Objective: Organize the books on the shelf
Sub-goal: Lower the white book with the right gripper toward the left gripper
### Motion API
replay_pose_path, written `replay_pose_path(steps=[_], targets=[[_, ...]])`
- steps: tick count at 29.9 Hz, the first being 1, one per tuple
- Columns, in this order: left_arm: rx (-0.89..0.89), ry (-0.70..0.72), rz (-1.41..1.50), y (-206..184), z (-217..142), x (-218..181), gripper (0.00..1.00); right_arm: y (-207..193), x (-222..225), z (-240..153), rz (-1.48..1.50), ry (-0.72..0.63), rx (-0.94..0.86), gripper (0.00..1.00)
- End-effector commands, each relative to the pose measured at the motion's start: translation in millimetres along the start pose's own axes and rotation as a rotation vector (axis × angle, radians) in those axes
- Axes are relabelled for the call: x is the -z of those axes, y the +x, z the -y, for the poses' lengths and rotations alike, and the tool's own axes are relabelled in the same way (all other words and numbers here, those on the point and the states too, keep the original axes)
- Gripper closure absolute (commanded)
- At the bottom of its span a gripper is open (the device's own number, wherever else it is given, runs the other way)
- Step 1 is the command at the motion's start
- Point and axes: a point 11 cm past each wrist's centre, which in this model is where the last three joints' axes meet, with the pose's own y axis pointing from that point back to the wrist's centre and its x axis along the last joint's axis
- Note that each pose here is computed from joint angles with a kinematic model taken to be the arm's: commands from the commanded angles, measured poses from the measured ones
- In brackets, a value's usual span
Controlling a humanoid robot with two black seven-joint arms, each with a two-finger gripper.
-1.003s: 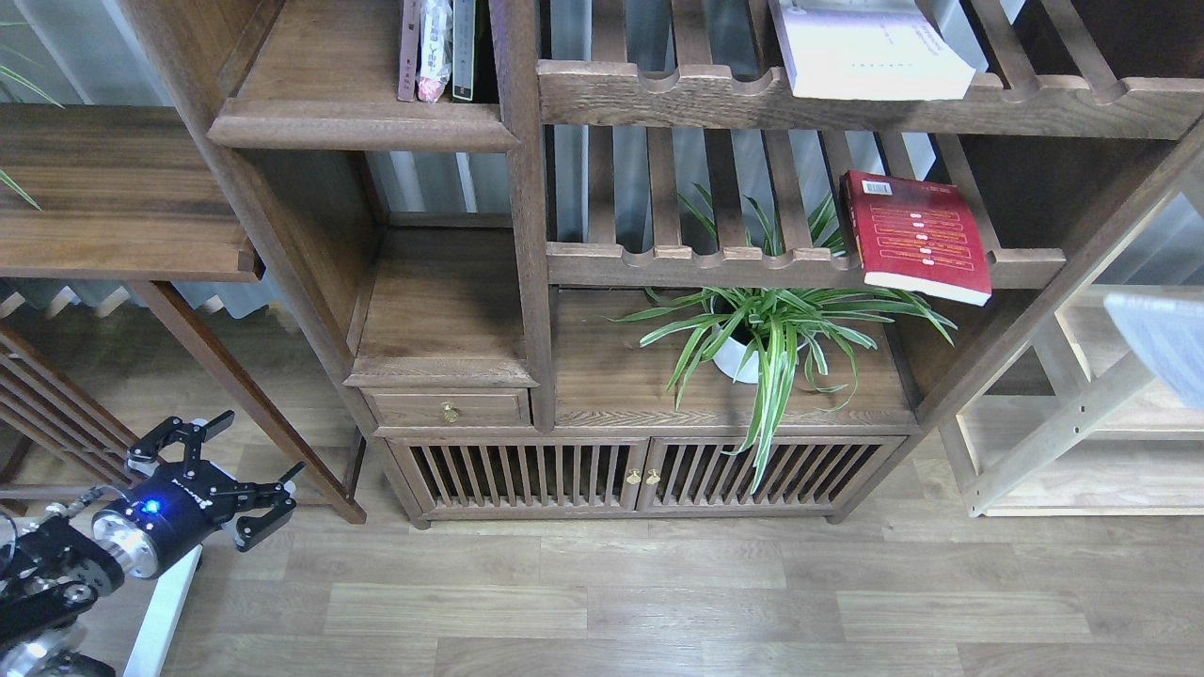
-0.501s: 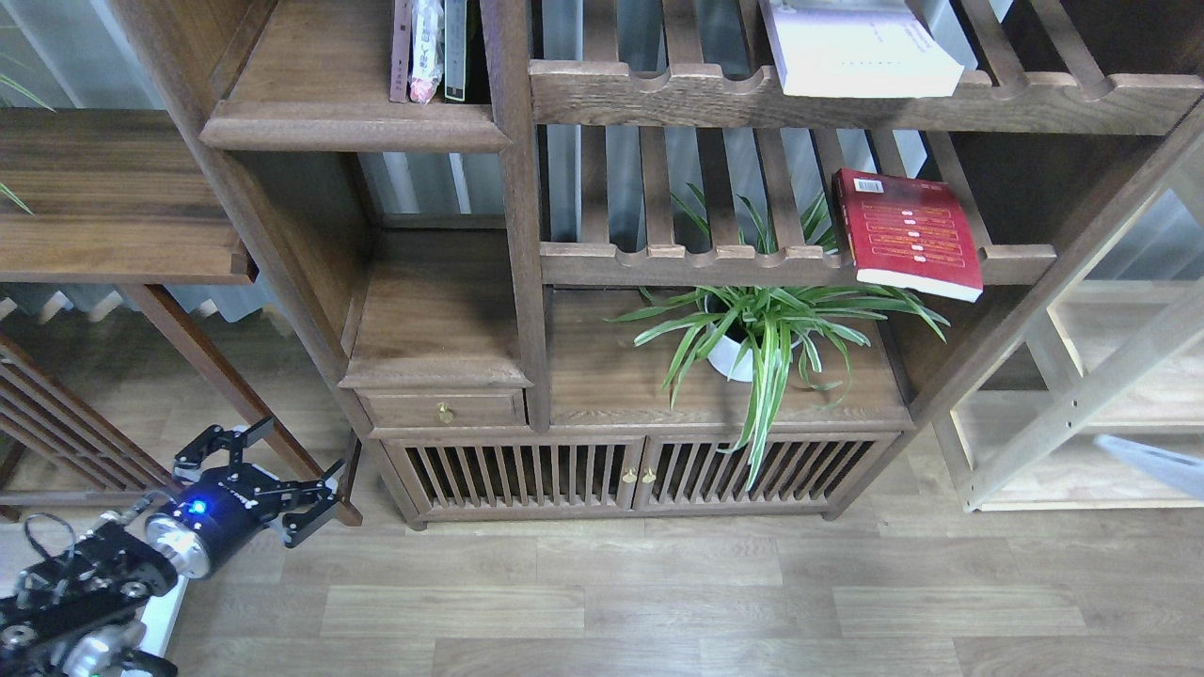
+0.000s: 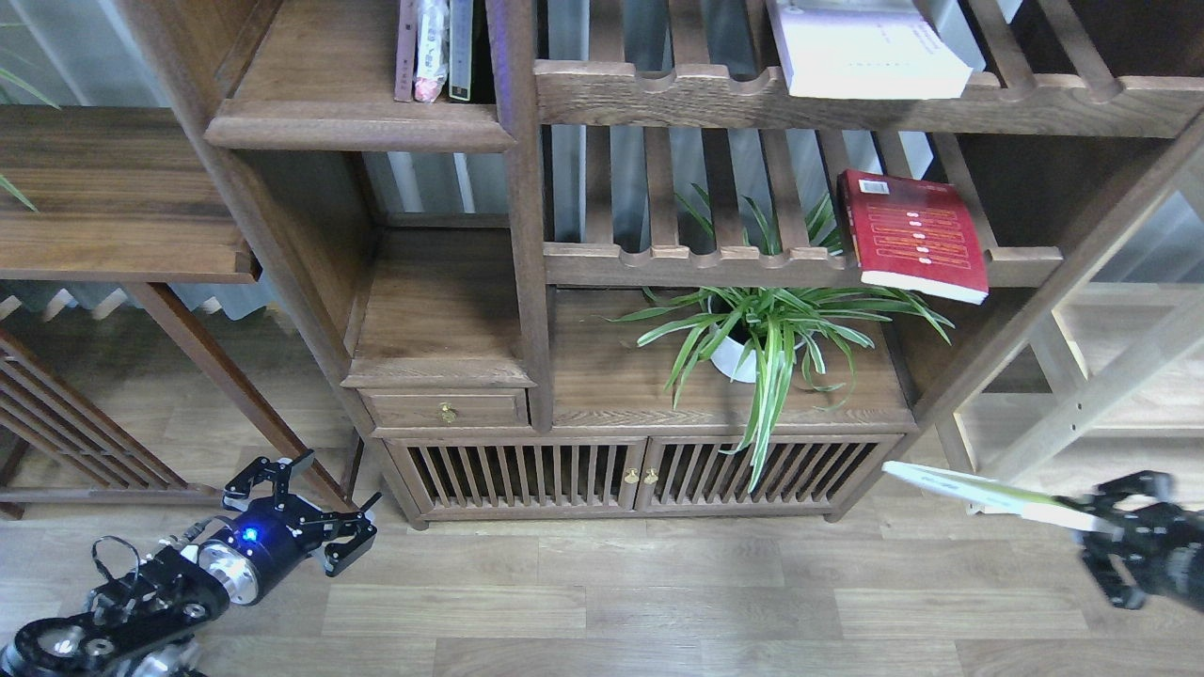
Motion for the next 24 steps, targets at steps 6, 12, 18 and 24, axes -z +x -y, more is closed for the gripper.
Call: replay_pose_path(steps=[6,12,18,24], targets=[[0.208,-0.010,0.120,-26,9,-11,0.00,-12,45,38,-0.021,0.124,0.042,0.98],[0.329,-0.086,0.236,-60,29,-43,0.00,-17,64,53,-0.057,0.181,0.066,0.97],[0.436,-0.172,0.362,-95,51,-85,0.00,-10,83,66,-0.069,0.227,0.054,0.97],[0.470,-0.165,0.440,-123,75,-118,0.00,-7,101,77,-0.078,0.269,0.053,0.98]])
